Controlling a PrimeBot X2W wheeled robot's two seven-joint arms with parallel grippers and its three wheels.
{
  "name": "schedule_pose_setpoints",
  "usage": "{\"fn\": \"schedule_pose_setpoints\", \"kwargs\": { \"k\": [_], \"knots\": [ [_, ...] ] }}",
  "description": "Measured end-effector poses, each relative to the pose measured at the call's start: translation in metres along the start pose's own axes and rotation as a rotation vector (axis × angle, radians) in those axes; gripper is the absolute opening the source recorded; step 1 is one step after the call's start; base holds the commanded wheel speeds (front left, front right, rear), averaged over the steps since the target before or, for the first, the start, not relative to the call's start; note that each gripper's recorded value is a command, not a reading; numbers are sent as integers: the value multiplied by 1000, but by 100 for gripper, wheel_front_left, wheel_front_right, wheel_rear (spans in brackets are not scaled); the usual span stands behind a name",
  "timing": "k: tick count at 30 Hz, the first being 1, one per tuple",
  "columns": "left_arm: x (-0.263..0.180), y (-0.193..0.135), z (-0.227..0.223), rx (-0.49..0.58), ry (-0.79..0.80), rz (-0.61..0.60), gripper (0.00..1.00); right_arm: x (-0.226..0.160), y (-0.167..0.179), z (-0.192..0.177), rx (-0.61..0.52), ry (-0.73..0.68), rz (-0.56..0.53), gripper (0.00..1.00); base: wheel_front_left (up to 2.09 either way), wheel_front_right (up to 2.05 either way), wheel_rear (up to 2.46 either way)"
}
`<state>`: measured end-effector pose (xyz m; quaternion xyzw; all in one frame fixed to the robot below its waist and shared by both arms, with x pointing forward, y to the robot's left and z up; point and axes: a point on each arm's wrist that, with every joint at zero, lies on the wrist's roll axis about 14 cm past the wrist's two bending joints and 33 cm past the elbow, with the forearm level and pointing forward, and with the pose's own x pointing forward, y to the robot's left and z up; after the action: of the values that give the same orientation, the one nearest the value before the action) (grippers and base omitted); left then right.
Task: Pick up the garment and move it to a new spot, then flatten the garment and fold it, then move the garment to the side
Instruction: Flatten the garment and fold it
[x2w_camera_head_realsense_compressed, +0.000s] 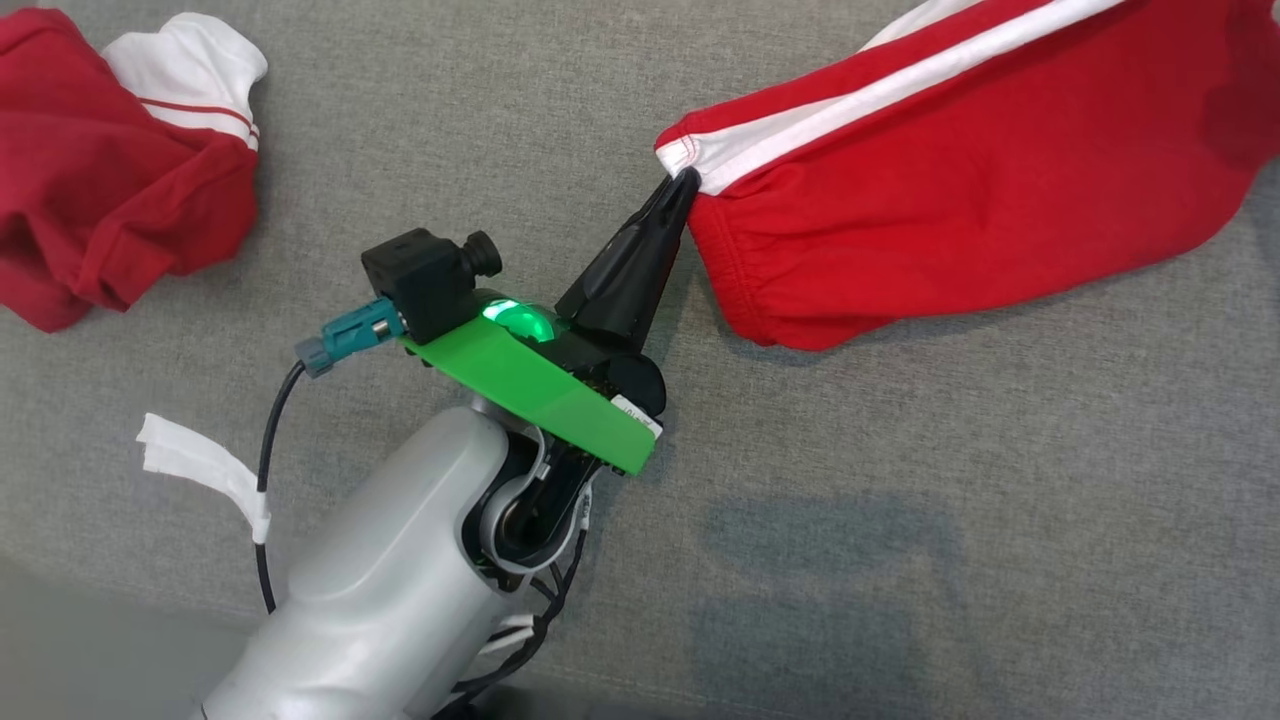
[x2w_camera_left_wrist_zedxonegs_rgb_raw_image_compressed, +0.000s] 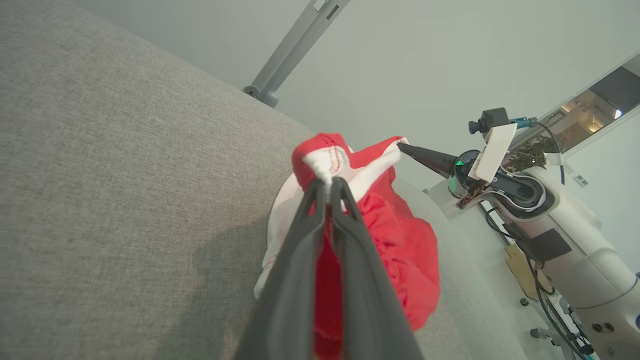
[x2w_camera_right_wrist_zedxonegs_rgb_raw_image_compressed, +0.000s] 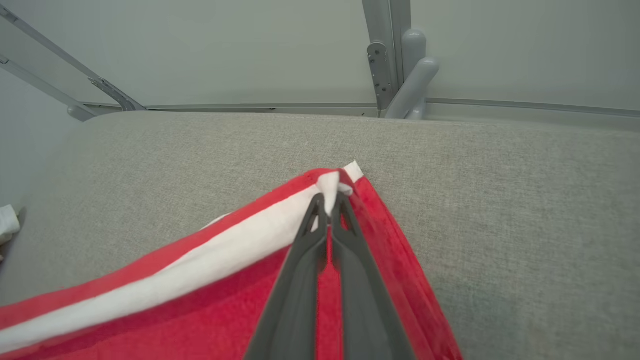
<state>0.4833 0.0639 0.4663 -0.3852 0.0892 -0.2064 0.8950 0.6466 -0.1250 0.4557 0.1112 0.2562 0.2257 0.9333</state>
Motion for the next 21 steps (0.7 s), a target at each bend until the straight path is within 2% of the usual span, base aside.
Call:
{"fn": "schedule_pose_setpoints", "kwargs": {
  "k": [3,4,5,6,7,13,16,21],
  "knots": [
    [0,8,-2,2,-2,26,0,16,3,-5,-3,9,6,0,0,0,0],
    [0,11,-3,0,-3,35,4,21,5,-8,-8,16,8,1,0,0,0],
    [0,14,-4,-3,-3,45,35,26,6,-12,-9,26,10,40,0,0,0],
    [0,17,-4,-5,-3,54,55,30,7,-13,-13,25,14,100,0,0,0],
    [0,19,-5,-6,-4,62,98,33,9,-13,-18,15,18,100,0,0,0],
    [-3,25,0,33,-16,82,100,33,14,-10,-12,-41,31,100,0,0,0],
    [-7,27,7,101,-29,89,100,21,9,-8,5,-78,21,100,0,0,0],
    [-30,43,20,285,-55,159,100,-7,9,-14,51,-141,24,100,0,0,0]
  ]
}}
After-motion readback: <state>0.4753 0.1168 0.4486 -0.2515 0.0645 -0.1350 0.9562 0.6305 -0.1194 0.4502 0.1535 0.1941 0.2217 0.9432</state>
